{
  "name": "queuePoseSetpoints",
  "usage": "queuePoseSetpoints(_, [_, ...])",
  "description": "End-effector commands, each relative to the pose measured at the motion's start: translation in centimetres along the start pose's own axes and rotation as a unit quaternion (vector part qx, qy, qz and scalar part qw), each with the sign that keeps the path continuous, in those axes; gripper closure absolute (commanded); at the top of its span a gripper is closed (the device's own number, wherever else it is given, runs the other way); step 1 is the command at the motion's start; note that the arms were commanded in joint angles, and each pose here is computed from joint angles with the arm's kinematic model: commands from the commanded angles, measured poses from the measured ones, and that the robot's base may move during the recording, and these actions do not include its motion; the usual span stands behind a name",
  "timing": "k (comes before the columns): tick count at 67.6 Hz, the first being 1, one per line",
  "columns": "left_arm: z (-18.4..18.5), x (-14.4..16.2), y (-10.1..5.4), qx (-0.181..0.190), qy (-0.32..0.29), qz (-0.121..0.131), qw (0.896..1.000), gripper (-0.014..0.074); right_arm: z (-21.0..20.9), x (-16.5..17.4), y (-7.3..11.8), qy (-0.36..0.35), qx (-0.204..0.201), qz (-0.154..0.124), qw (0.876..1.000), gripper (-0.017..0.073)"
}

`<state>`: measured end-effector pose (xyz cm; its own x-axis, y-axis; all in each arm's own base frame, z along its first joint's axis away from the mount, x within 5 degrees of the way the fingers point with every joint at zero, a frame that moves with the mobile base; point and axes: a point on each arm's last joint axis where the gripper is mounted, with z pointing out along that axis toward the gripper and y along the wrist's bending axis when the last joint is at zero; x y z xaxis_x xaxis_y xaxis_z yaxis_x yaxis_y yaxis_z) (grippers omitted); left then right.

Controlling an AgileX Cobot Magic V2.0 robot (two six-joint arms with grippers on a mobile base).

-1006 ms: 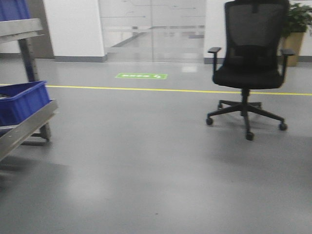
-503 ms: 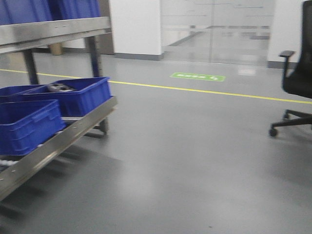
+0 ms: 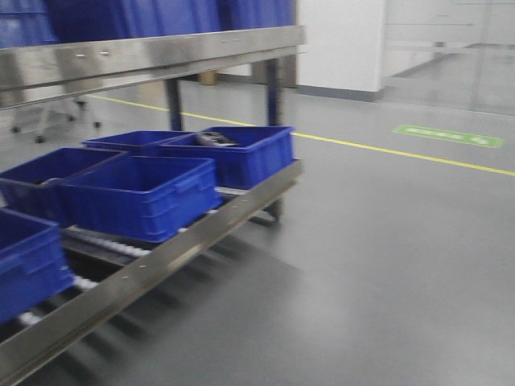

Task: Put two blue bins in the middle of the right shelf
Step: 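Turn the base back toward the steel shelf with dark-blue bins, then drive up to the shelf holding the light-blue bin in both grippers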

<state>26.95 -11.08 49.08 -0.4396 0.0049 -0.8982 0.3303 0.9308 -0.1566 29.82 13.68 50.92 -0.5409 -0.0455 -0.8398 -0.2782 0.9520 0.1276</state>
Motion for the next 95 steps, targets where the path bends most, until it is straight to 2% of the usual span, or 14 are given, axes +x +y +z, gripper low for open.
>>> queuePoseSetpoints(1, [-1.24,-1.26,-0.45,0.016,-0.055,0.003,0.998,0.0704,-1.72,-1.4,0.09,-0.07,-0.01,-0.006,0.997,0.0713])
queuePoseSetpoints(95, [-1.24,-1.26,-0.45,0.016,-0.055,0.003,0.998,0.0704,-1.72,-1.4,0.09,-0.07,-0.01,-0.006,0.997,0.0713])
